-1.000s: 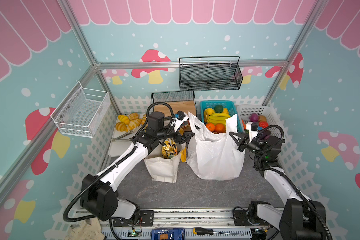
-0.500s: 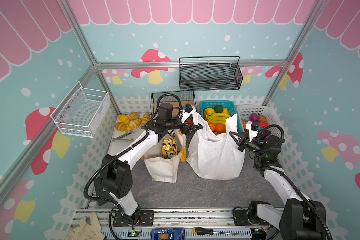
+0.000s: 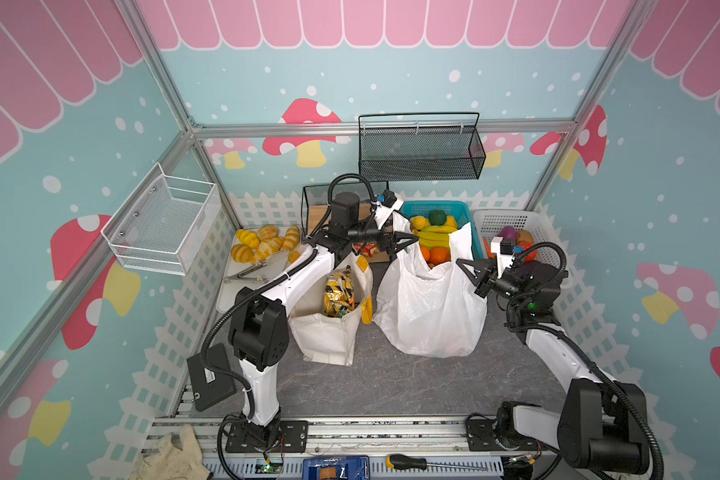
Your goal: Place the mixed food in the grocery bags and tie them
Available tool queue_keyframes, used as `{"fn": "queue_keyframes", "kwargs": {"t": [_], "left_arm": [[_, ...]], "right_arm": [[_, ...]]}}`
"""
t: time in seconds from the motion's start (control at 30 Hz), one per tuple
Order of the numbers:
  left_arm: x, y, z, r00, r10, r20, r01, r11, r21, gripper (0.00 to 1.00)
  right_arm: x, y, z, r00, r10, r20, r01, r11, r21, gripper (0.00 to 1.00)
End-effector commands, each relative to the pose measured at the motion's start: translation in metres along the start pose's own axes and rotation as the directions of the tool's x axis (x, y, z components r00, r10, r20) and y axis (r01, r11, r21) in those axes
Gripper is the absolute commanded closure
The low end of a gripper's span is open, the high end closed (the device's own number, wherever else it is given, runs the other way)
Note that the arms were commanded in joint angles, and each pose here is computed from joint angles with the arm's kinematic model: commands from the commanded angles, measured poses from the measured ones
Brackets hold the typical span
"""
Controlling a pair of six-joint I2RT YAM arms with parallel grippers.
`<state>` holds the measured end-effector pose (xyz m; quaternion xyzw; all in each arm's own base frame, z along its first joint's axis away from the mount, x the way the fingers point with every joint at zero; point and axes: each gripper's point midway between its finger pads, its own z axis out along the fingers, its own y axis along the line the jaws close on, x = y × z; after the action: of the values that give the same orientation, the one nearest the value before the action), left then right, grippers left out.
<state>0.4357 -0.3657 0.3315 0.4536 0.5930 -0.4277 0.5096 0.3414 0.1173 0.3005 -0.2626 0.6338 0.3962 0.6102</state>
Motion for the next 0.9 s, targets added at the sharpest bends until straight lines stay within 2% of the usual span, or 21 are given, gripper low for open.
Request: {"fn": "queue_keyframes", "kwargs": {"t": [0.0,0.07,0.17,0.23,0.3,0.37,0.5,0.67,0.8,0.87], "left_arm": [[-0.012,-0.013,0.008,1.0,-0.004,0.031,0.002,0.999,0.052,0.25],[-0.018,-0.017,0.005,0.999,-0.011,0.047,0.009,0.999,0.042,0.38],[-0.025,-0.024,-0.005,0.999,-0.019,0.049,0.019,1.0,0.001,0.65],[-0.021,-0.035,-0.013,1.0,0.013,0.012,-0.012,0.999,-0.032,0.82],[-0.008,-0.051,-0.017,0.995,0.071,-0.073,-0.076,0.995,-0.064,0.91],[0.009,-0.066,-0.016,0.97,0.155,-0.189,-0.172,0.982,-0.079,0.95],[0.036,-0.083,-0.008,0.878,0.266,-0.397,-0.316,0.947,-0.064,0.97],[0.037,-0.096,0.011,0.799,0.33,-0.502,-0.393,0.919,-0.02,0.96],[0.043,-0.099,0.028,0.719,0.39,-0.575,-0.47,0.882,0.01,0.96],[0.042,-0.102,0.032,0.718,0.398,-0.571,-0.464,0.885,0.032,0.95]], "right_arm": [[-0.017,0.006,0.003,0.999,-0.05,0.02,0.051,0.997,-0.051,1.0],[-0.018,0.003,0.004,0.999,-0.05,0.016,0.051,0.997,-0.049,1.0],[-0.021,0.0,0.005,0.998,-0.055,0.016,0.056,0.998,-0.037,1.0],[-0.022,-0.002,0.005,0.998,-0.059,0.014,0.059,0.998,-0.022,1.0],[-0.02,-0.006,0.006,0.999,-0.05,0.001,0.05,0.999,-0.006,1.0],[-0.017,-0.01,0.007,0.999,-0.044,-0.009,0.045,0.999,0.019,1.0],[-0.009,-0.006,0.013,0.999,-0.042,-0.023,0.042,0.999,0.005,1.0],[0.004,-0.007,0.018,0.998,-0.034,-0.053,0.034,0.999,0.012,1.0],[0.013,-0.009,0.02,0.997,-0.025,-0.076,0.027,0.999,0.029,1.0],[0.015,-0.011,0.019,0.997,-0.026,-0.079,0.03,0.998,0.046,1.0]]}}
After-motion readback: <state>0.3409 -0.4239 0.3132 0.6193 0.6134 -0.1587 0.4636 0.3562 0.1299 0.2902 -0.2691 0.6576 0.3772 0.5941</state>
